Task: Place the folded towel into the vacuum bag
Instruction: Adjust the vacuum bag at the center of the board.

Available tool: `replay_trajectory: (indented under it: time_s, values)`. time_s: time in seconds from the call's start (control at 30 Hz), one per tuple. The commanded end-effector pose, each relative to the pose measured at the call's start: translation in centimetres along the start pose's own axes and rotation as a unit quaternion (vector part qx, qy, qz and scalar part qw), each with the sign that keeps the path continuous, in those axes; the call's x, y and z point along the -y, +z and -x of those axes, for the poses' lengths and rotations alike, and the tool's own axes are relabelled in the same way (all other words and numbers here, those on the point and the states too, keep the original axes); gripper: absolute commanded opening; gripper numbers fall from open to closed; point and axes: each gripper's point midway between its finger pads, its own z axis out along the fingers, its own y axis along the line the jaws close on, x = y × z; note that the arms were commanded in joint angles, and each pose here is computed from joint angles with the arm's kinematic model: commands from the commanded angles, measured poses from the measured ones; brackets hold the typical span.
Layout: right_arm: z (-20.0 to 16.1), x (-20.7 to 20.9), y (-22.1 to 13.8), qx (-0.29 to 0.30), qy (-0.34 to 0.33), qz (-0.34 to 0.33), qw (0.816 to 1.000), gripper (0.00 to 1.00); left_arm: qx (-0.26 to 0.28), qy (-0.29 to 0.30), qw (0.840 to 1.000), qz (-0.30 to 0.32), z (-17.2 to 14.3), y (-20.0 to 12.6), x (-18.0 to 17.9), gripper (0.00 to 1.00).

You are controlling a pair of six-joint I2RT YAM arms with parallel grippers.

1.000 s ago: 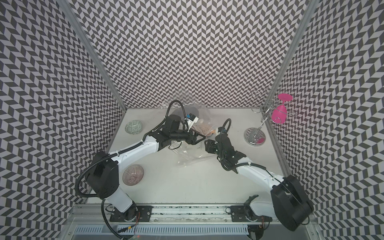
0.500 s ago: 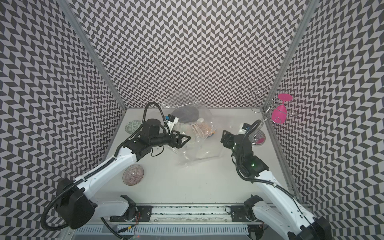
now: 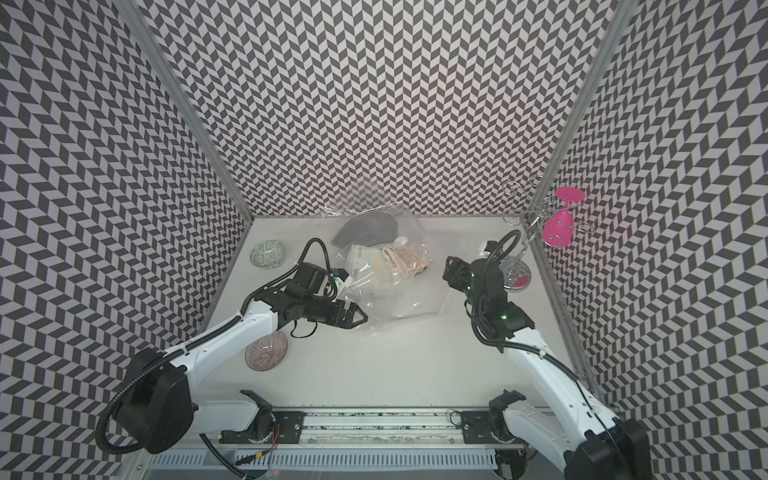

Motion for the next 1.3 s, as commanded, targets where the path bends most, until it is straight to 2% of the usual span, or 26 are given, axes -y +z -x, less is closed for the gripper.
replay_trajectory:
  time_s: [0.0, 0.17, 0.23, 0.37, 0.53, 0.63, 0.77, 0.87, 0.93, 1.03, 1.17, 1.27]
  values:
    - [1.3, -1.4, -0.1, 0.017, 0.004, 0.030, 0.999, 0.76, -0.022, -0.016, 0.998, -0.060, -0.4, 1.3, 0.9, 0.99]
    - [1.7, -1.9, -0.3, 0.022, 0.009, 0.046, 0.999, 0.75, -0.051, -0.050, 0.989, -0.131, -0.2, 3.1, 1.2, 0.98]
    - [1.9, -2.3, -0.5, 0.026, 0.004, 0.055, 0.998, 0.75, -0.064, -0.059, 0.987, -0.135, -0.6, 3.7, 0.9, 0.97]
    - [2.3, -2.4, -0.8, 0.033, 0.000, 0.059, 0.998, 0.75, -0.061, -0.065, 0.979, -0.181, -0.2, 4.0, 1.5, 0.97]
    - [1.5, -2.1, -0.7, 0.022, 0.004, 0.060, 0.998, 0.75, -0.080, -0.087, 0.971, -0.207, -0.1, 5.3, 1.1, 0.79]
    - [1.3, -2.0, -0.6, 0.020, 0.003, 0.060, 0.998, 0.74, -0.084, -0.094, 0.969, -0.211, -0.1, 5.9, 0.9, 0.64]
    - [2.1, -2.0, -1.0, 0.035, -0.005, 0.055, 0.998, 0.74, -0.076, -0.091, 0.974, -0.192, 1.0, 6.2, 0.4, 0.23]
    - [3.6, -2.1, -1.6, 0.055, -0.012, 0.045, 0.997, 0.75, -0.068, -0.074, 0.984, -0.145, 1.9, 5.6, -0.2, 0.05]
    - [4.5, -2.8, -1.7, 0.060, -0.023, 0.052, 0.997, 0.75, -0.060, -0.057, 0.990, -0.115, 2.3, 4.7, -0.3, 0.00]
    - [5.6, -4.7, -1.6, 0.060, -0.041, 0.079, 0.994, 0.74, -0.054, -0.034, 0.995, -0.078, 2.1, 3.1, 0.0, 0.00]
    - [7.4, -7.9, -2.1, 0.074, -0.051, 0.137, 0.987, 0.73, -0.055, -0.024, 0.996, -0.065, 0.8, 2.0, 1.3, 0.00]
    - [7.1, -10.3, -1.6, 0.043, -0.059, 0.185, 0.980, 0.71, -0.066, 0.000, 0.997, -0.027, -0.4, 2.1, 1.7, 0.00]
